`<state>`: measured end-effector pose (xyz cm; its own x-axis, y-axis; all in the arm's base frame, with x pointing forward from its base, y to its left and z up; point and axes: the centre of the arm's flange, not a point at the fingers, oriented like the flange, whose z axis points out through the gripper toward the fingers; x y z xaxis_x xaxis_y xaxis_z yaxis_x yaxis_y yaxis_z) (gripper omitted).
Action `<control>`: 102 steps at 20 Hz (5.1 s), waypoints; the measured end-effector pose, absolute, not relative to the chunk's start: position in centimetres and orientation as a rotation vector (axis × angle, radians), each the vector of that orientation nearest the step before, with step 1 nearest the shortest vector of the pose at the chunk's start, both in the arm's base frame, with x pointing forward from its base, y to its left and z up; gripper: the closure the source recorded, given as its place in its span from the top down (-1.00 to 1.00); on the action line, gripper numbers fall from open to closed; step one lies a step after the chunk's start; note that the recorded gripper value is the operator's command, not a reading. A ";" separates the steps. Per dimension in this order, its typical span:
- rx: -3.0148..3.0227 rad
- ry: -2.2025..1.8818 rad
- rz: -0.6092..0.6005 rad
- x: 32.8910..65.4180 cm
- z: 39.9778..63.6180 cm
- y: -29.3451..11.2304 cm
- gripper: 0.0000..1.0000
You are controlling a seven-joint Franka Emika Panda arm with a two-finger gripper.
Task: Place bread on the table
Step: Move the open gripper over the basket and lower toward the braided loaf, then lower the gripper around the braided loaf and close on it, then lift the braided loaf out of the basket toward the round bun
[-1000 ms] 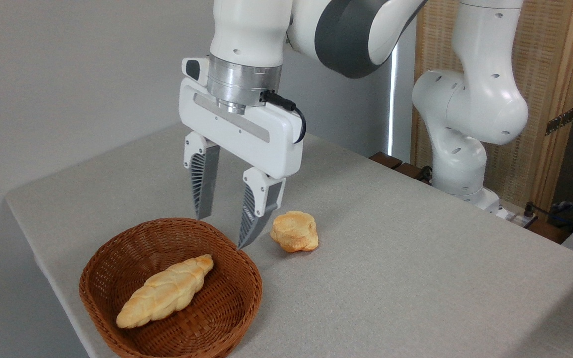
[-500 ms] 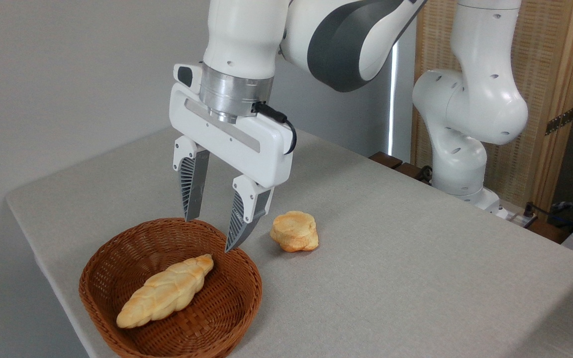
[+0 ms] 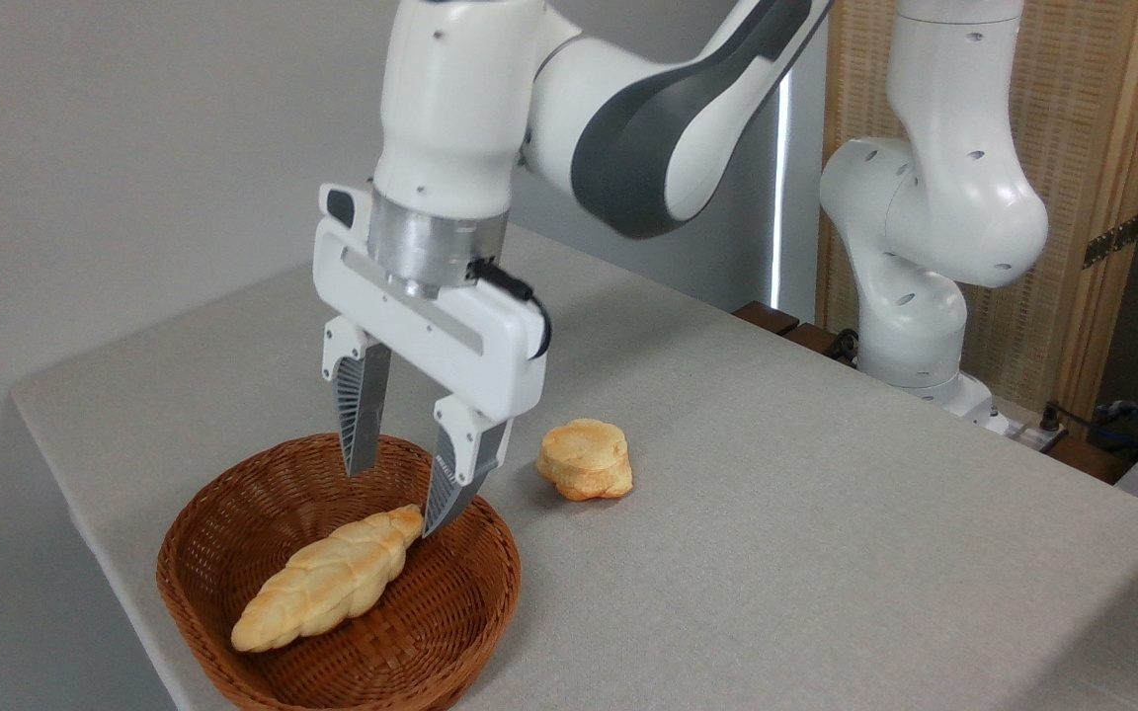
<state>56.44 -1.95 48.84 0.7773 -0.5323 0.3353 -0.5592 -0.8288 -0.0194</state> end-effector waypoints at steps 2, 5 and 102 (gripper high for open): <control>2.887 -0.894 0.513 56.9 48.0 -2.6 1.00; 2.891 -0.905 0.525 57.6 46.7 -3.3 1.00; 2.972 -0.870 0.339 58.1 49.3 -2.9 -0.62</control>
